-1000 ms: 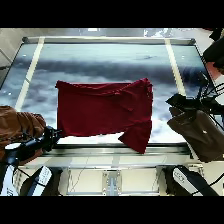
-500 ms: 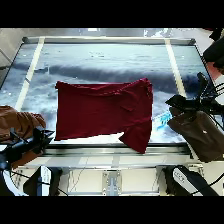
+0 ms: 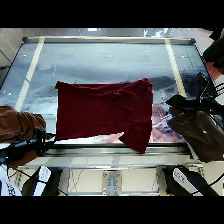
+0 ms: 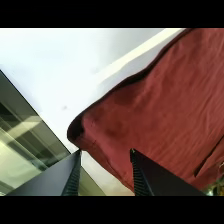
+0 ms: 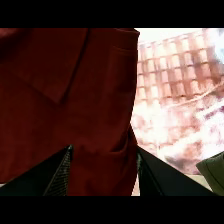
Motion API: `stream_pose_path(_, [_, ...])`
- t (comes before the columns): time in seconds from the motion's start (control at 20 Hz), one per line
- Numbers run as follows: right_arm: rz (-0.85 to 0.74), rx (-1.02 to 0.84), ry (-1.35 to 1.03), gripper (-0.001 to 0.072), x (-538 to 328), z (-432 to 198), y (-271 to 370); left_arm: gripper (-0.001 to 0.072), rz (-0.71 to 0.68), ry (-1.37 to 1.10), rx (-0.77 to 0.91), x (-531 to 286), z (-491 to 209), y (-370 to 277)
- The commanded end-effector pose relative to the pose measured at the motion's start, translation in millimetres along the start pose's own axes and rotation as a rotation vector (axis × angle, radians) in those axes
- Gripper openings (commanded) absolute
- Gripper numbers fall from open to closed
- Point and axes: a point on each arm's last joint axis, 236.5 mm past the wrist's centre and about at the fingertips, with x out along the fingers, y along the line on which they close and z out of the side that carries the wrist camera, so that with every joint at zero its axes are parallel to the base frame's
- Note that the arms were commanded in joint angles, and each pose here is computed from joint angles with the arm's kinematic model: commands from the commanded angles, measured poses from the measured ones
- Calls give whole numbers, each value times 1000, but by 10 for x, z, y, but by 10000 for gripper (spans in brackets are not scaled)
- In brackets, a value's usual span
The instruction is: Fold the shirts.
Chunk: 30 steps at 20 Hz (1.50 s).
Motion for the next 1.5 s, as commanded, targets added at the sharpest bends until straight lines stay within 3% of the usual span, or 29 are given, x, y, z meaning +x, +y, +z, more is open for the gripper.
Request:
stream_pose_path(0.0, [0,1,-1,445,2,3,-2,381,-1,41,-52,94,-4,48])
stream_pose_path(0.45, [-1,2,-9,446,2,23,-3,378,13,35,-75,174,79,128])
stream_pose_path(0.75, [3,10,-23,445,2,56,4,336,-41,39,-64,277,141,38])
stream_pose_path(0.8, [6,11,-24,446,2,57,11,251,-32,57,-47,317,105,50])
stream_pose_path(0.85, [8,17,-24,445,2,57,17,59,-21,72,-14,360,70,62])
stream_pose_path(0.9, [12,20,-23,445,1,55,26,10,-11,82,19,396,43,64])
stream_pose_path(1.2, [51,48,133,446,76,-371,69,9,-18,77,47,437,44,-7])
stream_pose_path(1.45, [71,285,256,445,710,-1059,-211,9,-27,85,119,435,22,-21])
